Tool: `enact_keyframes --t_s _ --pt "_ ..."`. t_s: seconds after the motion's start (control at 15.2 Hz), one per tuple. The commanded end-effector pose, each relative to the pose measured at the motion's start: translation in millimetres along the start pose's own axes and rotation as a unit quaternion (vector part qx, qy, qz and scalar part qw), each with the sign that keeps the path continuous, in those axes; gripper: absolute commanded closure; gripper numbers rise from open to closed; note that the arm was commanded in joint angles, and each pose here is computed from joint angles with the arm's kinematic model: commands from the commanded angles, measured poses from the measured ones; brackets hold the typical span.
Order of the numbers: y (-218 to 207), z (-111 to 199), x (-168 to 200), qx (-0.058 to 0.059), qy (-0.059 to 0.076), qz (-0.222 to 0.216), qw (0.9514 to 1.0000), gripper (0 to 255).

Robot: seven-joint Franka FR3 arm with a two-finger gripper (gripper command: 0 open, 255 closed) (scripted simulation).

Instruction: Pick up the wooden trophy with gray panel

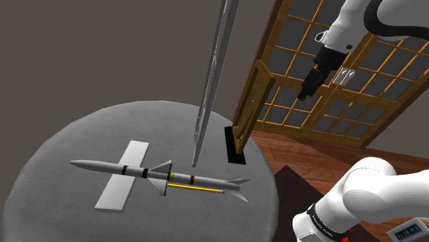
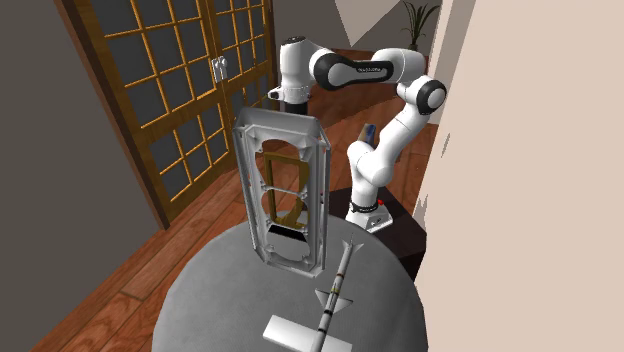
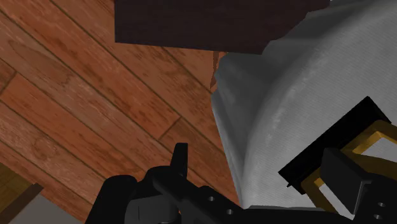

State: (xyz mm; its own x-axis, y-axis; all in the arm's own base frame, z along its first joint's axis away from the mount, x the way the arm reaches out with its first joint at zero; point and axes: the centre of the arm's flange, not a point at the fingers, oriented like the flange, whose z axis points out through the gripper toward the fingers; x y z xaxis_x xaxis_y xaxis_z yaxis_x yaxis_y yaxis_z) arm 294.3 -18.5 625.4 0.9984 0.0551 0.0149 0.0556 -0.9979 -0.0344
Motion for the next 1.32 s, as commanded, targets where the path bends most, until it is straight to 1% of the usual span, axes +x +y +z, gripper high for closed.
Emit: enact_keyframes --t_s 0.0,0.13,0.26,0.4,0.59,0.73,0.86,0.99,1.19,1.25 --pt "0.0 0.0 0.0 0.000 0.000 0.000 1.0000 0" --pt "-25.7 11.5 7.5 -0.010 -0.002 0.034 0.9994 0" --pt "-50.6 23.6 16.8 -0.019 -0.003 0.069 0.9974 0" --pt "-74.6 36.2 27.7 -0.029 -0.005 0.103 0.9942 0" --pt "-108.5 55.9 46.9 -0.044 -0.007 0.155 0.9870 0" --pt "-129.7 69.7 61.6 -0.053 -0.009 0.188 0.9806 0" --pt "-149.5 83.9 77.6 -0.063 -0.011 0.222 0.9729 0" --pt "-167.8 98.6 95.0 -0.072 -0.012 0.256 0.9640 0" --pt "-192.5 121.3 123.1 -0.086 -0.014 0.305 0.9483 0" --pt "-193.1 121.9 123.8 -0.086 -0.015 0.306 0.9479 0"
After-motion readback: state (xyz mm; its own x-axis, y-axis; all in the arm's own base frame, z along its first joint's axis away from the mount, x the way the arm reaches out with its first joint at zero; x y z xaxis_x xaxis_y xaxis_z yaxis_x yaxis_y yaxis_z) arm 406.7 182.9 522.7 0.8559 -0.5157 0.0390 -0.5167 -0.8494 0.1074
